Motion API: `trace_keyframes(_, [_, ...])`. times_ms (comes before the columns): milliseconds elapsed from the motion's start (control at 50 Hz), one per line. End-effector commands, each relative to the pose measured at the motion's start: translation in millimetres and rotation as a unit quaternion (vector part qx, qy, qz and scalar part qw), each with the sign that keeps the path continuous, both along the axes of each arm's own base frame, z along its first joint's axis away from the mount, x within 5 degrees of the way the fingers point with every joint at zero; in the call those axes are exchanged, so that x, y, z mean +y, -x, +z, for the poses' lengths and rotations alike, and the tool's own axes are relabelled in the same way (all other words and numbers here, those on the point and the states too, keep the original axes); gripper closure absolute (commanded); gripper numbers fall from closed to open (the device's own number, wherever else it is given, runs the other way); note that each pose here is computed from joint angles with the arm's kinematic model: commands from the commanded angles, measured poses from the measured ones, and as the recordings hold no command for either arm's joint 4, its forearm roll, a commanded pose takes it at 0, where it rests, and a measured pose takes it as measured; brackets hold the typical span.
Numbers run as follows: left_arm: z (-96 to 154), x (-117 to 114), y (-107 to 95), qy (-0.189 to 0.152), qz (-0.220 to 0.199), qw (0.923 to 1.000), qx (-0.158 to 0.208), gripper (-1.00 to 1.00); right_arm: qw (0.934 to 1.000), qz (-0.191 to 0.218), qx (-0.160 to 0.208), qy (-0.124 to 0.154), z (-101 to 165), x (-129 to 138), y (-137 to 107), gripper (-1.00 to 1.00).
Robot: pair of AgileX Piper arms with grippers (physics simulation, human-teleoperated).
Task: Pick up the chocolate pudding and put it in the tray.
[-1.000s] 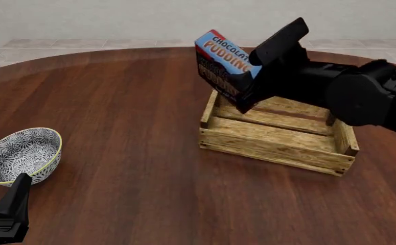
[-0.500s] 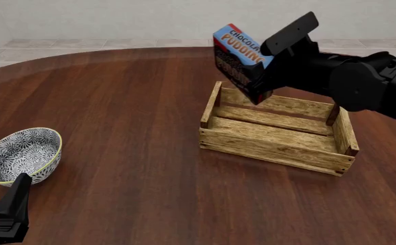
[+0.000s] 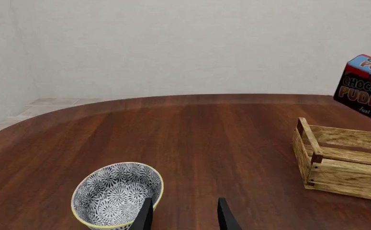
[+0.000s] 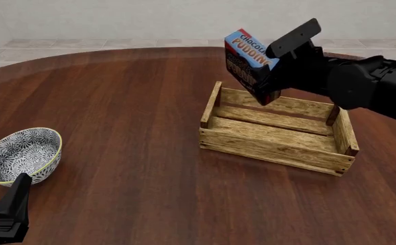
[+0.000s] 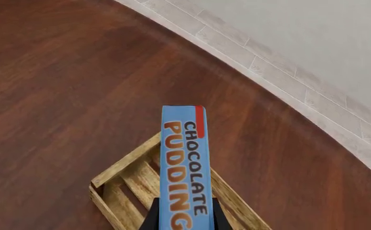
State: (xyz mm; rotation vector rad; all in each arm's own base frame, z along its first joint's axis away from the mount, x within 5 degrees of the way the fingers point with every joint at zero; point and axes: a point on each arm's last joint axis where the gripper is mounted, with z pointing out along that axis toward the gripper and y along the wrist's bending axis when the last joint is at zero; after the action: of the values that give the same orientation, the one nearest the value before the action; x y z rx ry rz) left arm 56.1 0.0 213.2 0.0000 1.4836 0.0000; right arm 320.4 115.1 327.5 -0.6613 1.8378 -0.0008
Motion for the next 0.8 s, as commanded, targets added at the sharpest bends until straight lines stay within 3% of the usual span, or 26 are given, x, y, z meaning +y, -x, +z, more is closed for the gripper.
trace_keyframes(20, [0,0,0,0.0,0.0,1.0,0.0,-1.0,0.9999,-0.014,0.007,-0.007,-7,-5,-8,1.0])
trace_keyframes(800, [0,0,0,0.0,0.0,1.0,0.0,-1.0,0.9992,-0.02,0.034,-0.005,-44,-2,-22,1.0])
